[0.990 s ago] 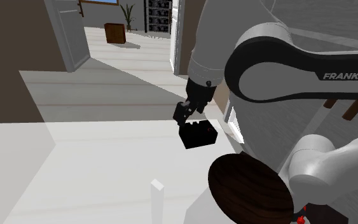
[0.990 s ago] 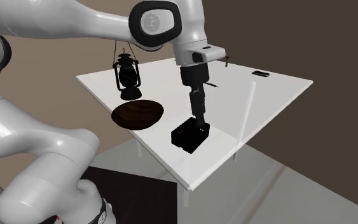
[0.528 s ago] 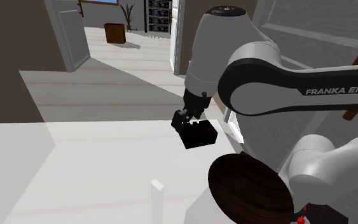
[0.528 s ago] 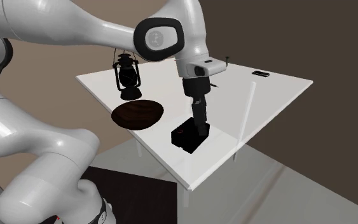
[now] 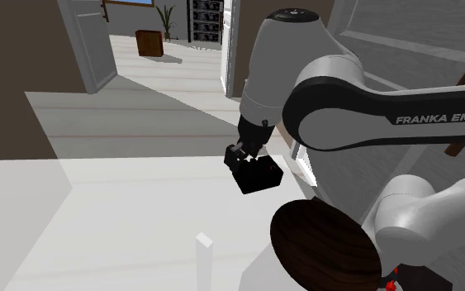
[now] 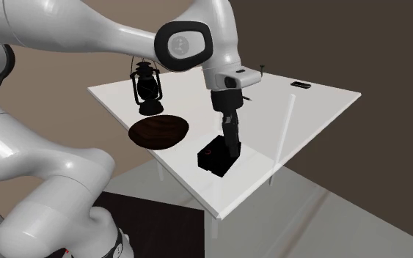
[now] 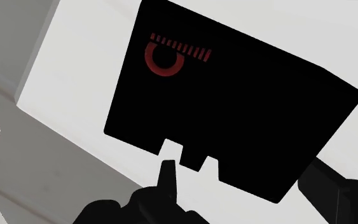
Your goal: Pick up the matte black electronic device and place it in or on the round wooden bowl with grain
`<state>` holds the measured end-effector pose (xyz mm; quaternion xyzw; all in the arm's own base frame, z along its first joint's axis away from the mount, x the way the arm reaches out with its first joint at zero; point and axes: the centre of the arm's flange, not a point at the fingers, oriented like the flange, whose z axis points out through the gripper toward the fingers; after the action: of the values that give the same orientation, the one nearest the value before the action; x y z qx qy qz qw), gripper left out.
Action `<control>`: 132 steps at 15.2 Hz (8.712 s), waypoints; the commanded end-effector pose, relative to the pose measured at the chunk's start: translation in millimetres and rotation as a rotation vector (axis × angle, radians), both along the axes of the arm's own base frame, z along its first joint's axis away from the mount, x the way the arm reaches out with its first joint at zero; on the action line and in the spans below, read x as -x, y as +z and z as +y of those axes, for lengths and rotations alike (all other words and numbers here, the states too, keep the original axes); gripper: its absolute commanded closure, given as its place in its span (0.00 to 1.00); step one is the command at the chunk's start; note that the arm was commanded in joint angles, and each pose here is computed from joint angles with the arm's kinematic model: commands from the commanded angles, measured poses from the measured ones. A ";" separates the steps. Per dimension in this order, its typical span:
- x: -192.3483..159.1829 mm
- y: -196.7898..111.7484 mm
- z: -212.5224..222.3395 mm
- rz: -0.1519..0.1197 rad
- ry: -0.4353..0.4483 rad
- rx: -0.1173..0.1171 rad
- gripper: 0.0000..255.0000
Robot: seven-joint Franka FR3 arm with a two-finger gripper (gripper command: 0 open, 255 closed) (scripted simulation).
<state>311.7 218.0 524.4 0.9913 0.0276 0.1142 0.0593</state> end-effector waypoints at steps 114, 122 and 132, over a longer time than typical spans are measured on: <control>3.2 103.3 -16.7 0.275 0.845 -0.009 1.00; 40.8 129.6 -4.7 0.275 0.845 -0.009 1.00; 166.1 139.6 35.4 0.275 0.845 -0.009 1.00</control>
<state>157.7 253.0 663.7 0.8990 0.4378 -0.0038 -0.0012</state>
